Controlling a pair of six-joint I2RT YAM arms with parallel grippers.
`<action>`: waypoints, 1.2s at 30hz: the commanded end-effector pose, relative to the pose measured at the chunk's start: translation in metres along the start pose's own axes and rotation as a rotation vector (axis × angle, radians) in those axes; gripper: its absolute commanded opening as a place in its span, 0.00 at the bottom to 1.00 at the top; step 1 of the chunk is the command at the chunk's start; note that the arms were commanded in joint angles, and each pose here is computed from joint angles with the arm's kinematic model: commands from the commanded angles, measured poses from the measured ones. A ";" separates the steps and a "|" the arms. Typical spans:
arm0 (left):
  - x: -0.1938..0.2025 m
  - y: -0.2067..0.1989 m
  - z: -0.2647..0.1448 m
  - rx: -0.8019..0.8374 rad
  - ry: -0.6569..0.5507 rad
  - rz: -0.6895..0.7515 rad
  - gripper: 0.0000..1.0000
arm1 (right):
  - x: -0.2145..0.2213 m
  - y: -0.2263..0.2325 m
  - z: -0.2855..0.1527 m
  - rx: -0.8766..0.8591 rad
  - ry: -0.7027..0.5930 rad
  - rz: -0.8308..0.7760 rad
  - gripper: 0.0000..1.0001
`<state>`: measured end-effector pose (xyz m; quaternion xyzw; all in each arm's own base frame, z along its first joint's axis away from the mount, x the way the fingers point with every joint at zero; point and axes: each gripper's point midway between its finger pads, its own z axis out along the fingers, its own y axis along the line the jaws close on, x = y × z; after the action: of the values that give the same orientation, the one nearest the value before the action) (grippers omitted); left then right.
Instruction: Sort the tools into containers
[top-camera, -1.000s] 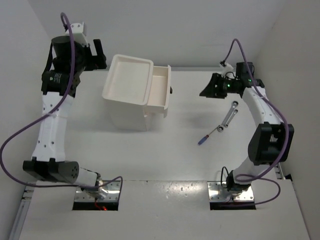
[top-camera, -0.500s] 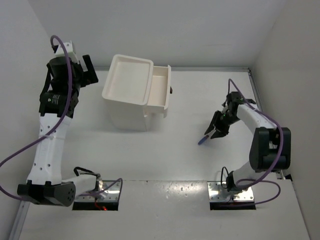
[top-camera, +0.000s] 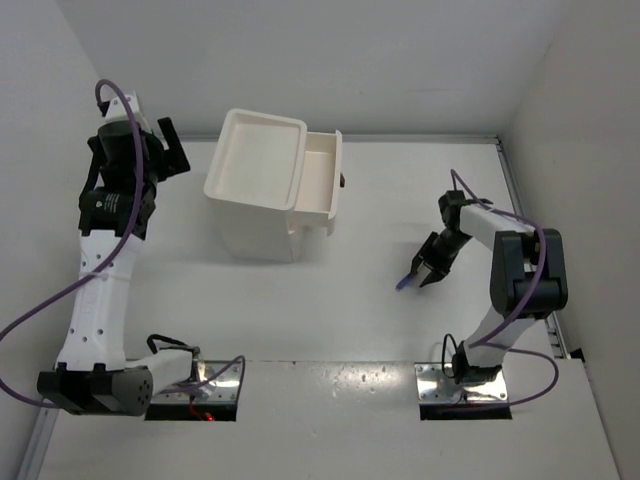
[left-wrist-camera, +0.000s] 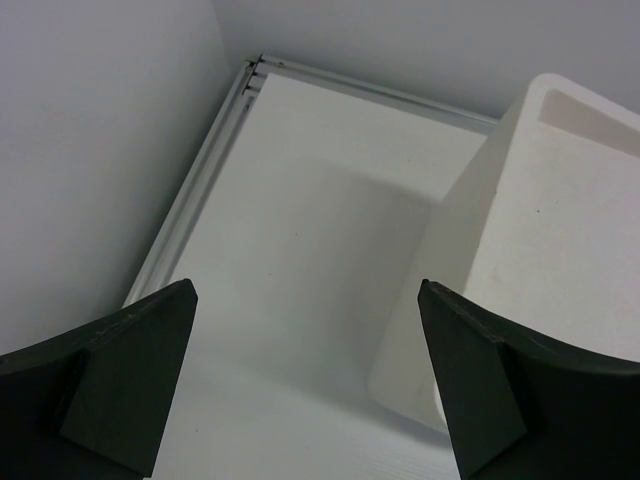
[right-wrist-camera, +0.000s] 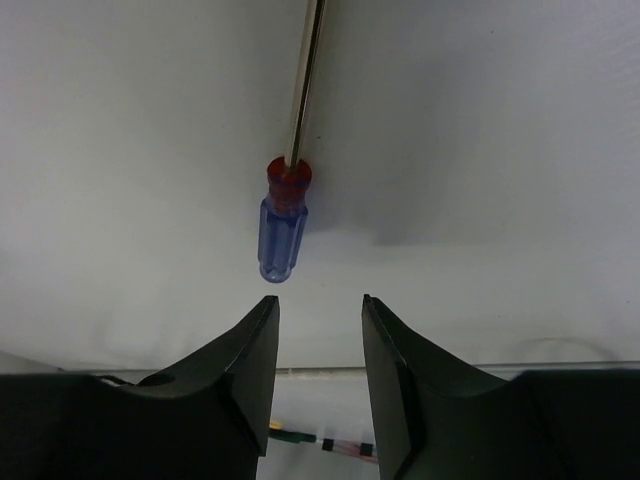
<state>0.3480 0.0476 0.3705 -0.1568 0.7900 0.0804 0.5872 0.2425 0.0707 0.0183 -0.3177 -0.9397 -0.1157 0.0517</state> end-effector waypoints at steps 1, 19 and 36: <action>-0.010 0.005 -0.001 -0.003 -0.033 -0.048 1.00 | -0.014 0.015 -0.006 0.006 -0.065 0.009 0.39; 0.010 0.002 0.005 0.007 0.013 -0.044 1.00 | -0.025 0.022 0.024 0.069 -0.067 -0.004 0.39; 0.012 -0.001 0.006 0.020 0.016 -0.055 1.00 | -0.024 0.036 0.016 0.080 -0.150 -0.167 0.00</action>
<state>0.3496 0.0471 0.3453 -0.1650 0.8052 0.0676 0.5655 0.2648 0.0857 -0.0130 -0.2663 -0.9627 -0.0403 0.0261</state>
